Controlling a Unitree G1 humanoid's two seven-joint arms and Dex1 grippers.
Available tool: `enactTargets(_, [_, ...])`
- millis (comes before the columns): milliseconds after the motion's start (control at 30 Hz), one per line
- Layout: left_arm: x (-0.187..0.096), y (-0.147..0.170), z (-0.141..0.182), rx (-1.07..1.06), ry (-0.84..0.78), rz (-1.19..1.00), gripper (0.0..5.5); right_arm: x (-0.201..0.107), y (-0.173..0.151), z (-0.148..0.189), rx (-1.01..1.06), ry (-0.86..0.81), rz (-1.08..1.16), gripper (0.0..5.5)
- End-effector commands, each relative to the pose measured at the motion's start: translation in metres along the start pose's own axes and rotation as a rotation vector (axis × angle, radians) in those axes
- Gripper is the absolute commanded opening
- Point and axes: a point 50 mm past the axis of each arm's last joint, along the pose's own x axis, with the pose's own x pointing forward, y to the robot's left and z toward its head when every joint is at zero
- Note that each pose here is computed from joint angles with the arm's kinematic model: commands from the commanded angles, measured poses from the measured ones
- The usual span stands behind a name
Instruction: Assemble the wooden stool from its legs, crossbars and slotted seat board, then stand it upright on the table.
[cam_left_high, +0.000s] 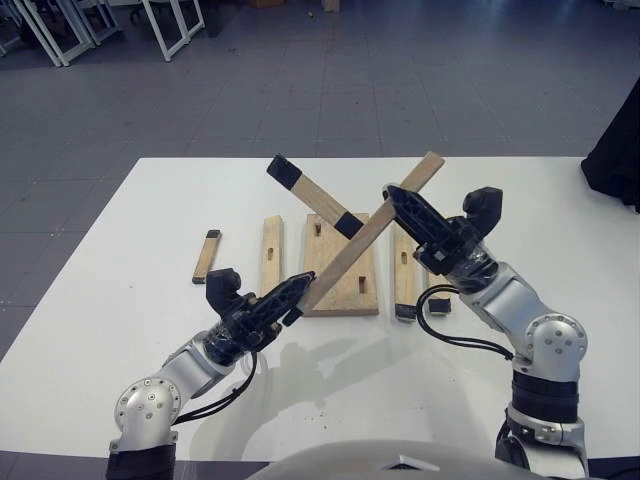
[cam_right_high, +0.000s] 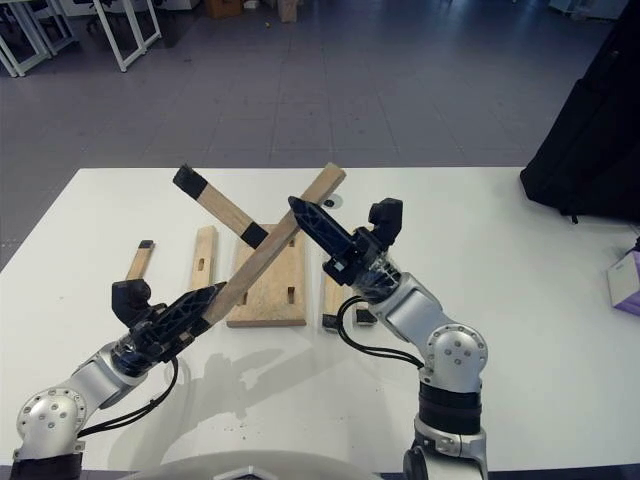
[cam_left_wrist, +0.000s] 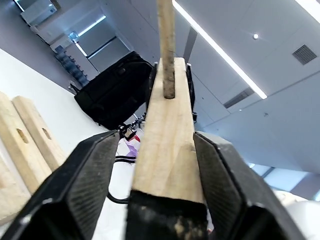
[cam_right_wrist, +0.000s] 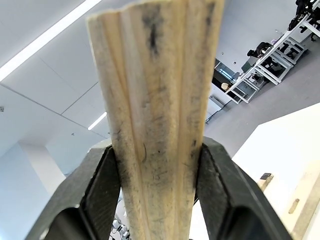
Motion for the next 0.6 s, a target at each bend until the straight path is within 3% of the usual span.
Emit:
enactTargets(33, [0.0, 0.003, 0.006, 0.014, -0.005, 0.039, 3.3, 0.009, 0.014, 0.017, -0.058, -0.062, 0.07, 2.02])
enactTargets(67, [-0.001, 0.004, 0.008, 0.026, -0.005, 0.053, 3.53, 0.011, 0.016, 0.024, -0.099, -0.1, 0.061, 2.02])
enactTargets(200, [0.002, 0.012, 0.021, 0.097, 0.036, 0.168, 3.56, 0.013, 0.024, 0.067, -0.44, -0.237, -0.027, 2.02])
enactTargets(333, [0.021, 0.037, 0.021, 0.397, 0.265, 0.459, 3.56, 0.018, 0.023, 0.073, -0.777, -0.092, -0.081, 2.01])
enactTargets(533, [0.036, 0.059, 0.032, 0.801, 0.657, 0.537, 3.56, 0.022, 0.009, 0.058, -0.836, -0.02, -0.068, 2.01])
enactTargets(600, [0.044, 0.058, 0.032, 0.842, 0.737, 0.449, 3.56, 0.023, 0.007, 0.057, -0.846, -0.014, -0.068, 2.01])
